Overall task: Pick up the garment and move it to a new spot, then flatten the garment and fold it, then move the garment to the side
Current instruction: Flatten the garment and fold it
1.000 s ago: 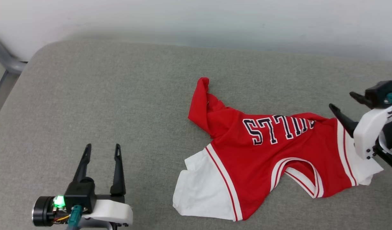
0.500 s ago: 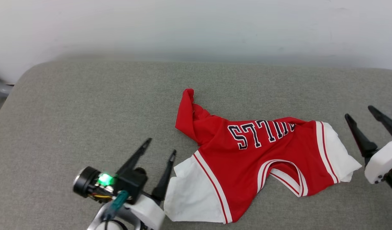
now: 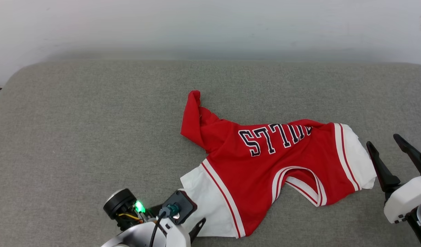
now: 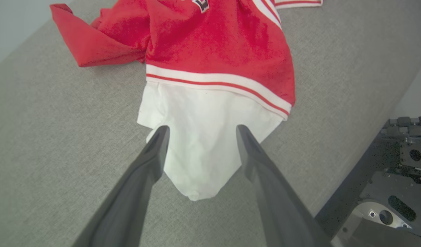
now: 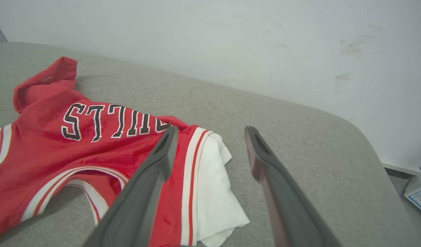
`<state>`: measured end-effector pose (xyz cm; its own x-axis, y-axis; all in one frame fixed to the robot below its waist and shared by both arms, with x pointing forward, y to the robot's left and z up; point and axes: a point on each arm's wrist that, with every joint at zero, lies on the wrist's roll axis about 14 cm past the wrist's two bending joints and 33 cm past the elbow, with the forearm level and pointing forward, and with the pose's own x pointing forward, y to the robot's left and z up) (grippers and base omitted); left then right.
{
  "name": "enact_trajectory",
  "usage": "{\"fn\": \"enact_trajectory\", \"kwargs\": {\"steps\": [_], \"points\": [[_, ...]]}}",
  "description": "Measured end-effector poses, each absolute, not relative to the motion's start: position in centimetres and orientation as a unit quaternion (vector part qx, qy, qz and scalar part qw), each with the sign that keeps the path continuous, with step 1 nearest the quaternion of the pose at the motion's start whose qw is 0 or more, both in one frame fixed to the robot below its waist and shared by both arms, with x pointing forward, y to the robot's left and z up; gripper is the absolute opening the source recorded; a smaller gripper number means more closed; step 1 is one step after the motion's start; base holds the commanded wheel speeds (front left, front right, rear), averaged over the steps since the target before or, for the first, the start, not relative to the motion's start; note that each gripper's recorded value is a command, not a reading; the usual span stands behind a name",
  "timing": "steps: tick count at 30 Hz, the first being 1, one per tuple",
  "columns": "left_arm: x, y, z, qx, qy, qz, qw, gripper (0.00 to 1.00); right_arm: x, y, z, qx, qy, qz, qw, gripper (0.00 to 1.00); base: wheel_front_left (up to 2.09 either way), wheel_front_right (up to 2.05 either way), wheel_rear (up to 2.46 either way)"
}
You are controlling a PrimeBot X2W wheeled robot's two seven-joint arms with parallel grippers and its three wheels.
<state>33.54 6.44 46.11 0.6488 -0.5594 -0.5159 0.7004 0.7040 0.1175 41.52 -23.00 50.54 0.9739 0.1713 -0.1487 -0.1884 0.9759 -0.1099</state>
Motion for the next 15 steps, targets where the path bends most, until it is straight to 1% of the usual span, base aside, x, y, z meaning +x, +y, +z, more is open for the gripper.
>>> {"fn": "enact_trajectory", "kwargs": {"steps": [4,15], "points": [[32.0,7.3,43.7,0.174,0.298,-0.366,0.864,1.00,41.0,-22.8,50.8,-0.060,0.072,0.084,0.992,1.00,0.00,0.00,0.00],[31.3,8.6,40.3,0.209,0.376,-0.389,0.815,1.00,41.1,-22.7,50.5,-0.055,0.083,0.075,0.992,1.00,0.00,0.00,0.00]]}}
